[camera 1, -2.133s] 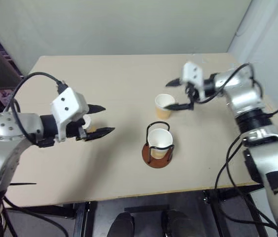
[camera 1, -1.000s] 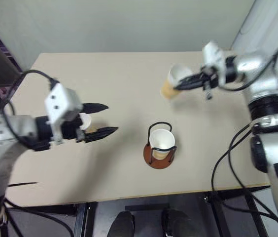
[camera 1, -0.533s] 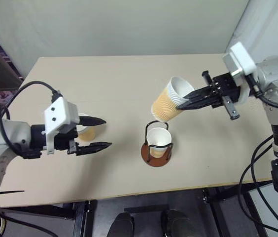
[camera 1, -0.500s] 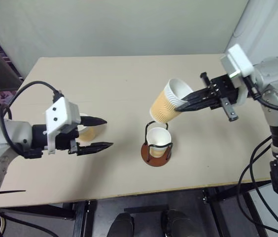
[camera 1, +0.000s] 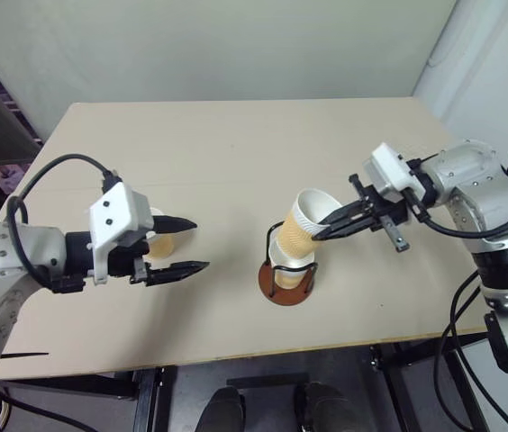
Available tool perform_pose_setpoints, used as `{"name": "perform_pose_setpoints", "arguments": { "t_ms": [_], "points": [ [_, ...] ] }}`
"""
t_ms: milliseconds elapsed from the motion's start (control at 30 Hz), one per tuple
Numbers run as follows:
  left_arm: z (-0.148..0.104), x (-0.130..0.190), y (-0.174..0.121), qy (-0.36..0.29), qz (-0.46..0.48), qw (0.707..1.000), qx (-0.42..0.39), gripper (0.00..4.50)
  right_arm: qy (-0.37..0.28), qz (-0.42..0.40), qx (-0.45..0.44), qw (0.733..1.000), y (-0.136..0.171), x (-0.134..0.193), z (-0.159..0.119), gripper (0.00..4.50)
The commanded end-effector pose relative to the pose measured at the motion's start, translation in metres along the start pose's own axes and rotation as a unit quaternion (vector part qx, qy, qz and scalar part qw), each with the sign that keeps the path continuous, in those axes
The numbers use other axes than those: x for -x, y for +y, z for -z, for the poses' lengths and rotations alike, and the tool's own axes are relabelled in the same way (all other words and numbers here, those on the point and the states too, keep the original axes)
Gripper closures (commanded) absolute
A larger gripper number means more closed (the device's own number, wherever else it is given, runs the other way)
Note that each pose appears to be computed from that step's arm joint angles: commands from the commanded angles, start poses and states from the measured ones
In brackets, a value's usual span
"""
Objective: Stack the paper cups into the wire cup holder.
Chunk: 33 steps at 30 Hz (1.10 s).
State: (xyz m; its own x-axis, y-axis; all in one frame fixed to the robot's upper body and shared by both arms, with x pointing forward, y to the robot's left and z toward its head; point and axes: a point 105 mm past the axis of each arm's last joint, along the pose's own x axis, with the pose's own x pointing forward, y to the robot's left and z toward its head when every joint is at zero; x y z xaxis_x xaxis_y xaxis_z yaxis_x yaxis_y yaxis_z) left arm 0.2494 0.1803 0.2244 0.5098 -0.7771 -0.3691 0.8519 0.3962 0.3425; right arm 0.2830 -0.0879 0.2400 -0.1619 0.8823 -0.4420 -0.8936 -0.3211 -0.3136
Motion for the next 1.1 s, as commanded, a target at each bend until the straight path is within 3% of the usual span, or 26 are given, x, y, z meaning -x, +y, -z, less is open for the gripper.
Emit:
{"name": "perform_pose_setpoints", "arguments": {
  "t_ms": [33,367,400,567,800,1100],
  "points": [
    [-0.01,0.006,0.001,-0.006,-0.012,1.0,-0.023,0.93,0.007,-0.008,0.008,1.0,0.002,-0.003,-0.001,3.61],
    [-0.012,0.035,0.034,0.011,-0.092,0.995,-0.05,0.93,-0.016,0.037,-0.012,0.999,-0.008,0.011,-0.005,0.19],
    [-0.013,0.04,0.039,0.017,-0.103,0.993,-0.055,0.93,-0.024,0.046,-0.009,0.999,-0.01,0.015,-0.008,0.04],
    [0.008,0.065,0.045,0.121,-0.101,0.984,-0.081,0.93,-0.144,0.127,-0.012,0.981,-0.033,0.036,-0.046,0.04],
    [0.049,0.061,0.049,0.216,-0.08,0.97,-0.081,0.93,-0.129,0.122,-0.013,0.984,-0.028,0.022,-0.036,0.04],
    [0.073,0.047,0.061,0.249,-0.074,0.961,-0.094,0.93,-0.125,0.128,-0.017,0.984,-0.018,0.024,-0.035,0.04]
  ]
}}
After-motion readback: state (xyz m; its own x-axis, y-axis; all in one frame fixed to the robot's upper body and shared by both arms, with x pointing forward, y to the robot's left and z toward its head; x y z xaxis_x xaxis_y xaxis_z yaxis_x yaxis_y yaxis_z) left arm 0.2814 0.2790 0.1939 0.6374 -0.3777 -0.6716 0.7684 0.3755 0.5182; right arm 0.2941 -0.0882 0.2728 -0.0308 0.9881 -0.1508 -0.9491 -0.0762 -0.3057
